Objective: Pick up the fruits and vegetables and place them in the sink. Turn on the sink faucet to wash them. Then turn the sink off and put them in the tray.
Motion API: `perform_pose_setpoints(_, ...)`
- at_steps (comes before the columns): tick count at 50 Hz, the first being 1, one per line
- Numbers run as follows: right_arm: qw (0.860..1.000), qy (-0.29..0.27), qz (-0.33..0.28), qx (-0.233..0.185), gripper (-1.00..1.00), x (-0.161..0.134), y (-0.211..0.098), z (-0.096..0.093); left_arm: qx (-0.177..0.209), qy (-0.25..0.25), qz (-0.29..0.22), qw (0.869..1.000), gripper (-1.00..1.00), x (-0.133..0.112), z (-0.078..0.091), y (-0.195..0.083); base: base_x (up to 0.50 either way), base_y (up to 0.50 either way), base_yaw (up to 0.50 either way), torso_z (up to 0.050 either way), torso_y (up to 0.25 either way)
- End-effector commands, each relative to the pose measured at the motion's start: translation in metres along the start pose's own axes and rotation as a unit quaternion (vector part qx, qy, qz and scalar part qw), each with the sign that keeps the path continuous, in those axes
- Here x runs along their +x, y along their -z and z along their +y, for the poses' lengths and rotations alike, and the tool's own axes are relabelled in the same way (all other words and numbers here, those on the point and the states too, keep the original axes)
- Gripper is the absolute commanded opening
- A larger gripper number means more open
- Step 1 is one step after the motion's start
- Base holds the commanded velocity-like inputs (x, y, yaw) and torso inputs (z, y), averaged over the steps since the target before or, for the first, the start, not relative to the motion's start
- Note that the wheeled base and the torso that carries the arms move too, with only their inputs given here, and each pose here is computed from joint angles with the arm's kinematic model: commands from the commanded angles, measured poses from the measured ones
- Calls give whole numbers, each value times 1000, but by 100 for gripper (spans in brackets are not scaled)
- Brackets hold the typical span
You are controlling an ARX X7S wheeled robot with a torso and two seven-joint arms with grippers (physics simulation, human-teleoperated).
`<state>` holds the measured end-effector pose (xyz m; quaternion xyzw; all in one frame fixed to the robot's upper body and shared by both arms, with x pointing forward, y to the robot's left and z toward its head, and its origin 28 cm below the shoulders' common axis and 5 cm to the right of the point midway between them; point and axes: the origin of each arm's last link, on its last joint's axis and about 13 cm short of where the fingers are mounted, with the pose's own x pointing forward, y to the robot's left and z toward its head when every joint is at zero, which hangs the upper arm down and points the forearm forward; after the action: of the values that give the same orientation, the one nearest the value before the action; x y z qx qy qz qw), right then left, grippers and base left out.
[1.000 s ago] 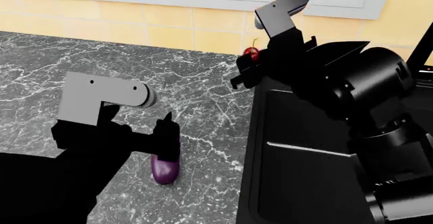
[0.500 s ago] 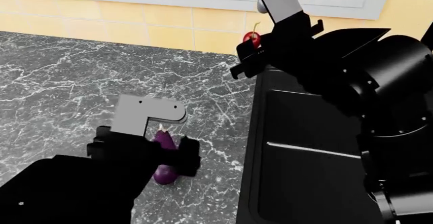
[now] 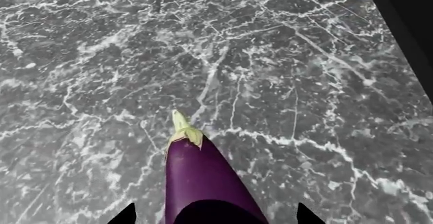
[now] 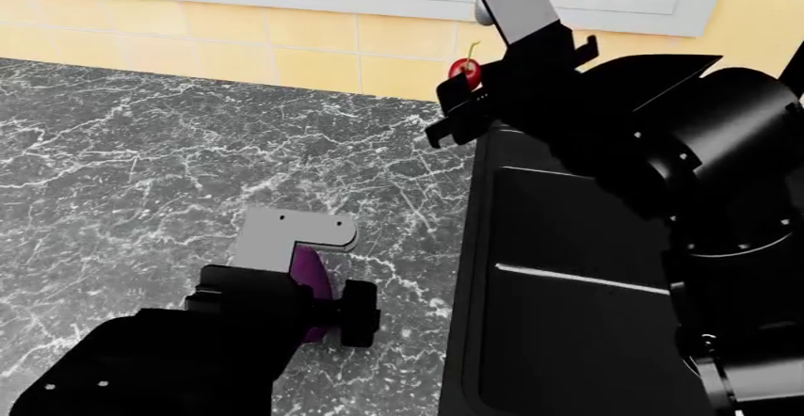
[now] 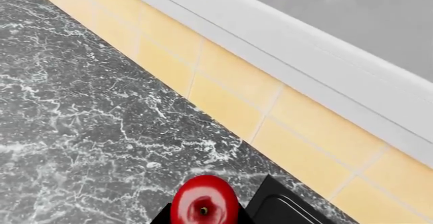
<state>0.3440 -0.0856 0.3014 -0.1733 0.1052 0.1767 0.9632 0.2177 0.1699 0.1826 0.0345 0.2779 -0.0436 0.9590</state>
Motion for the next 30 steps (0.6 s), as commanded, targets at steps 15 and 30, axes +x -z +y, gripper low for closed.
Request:
perform_pose_setpoints(15,1000,1,-1,0,-100,2,2,0,18,3,-25,1000,-100,-3,3,-1,1,0,0,0,0)
perform_pose_setpoints(30,1000,16,-1,4,-100,-13,15,-5,77,-9,-191,979,-100,-24,28,-54,0,0,0,0,0)
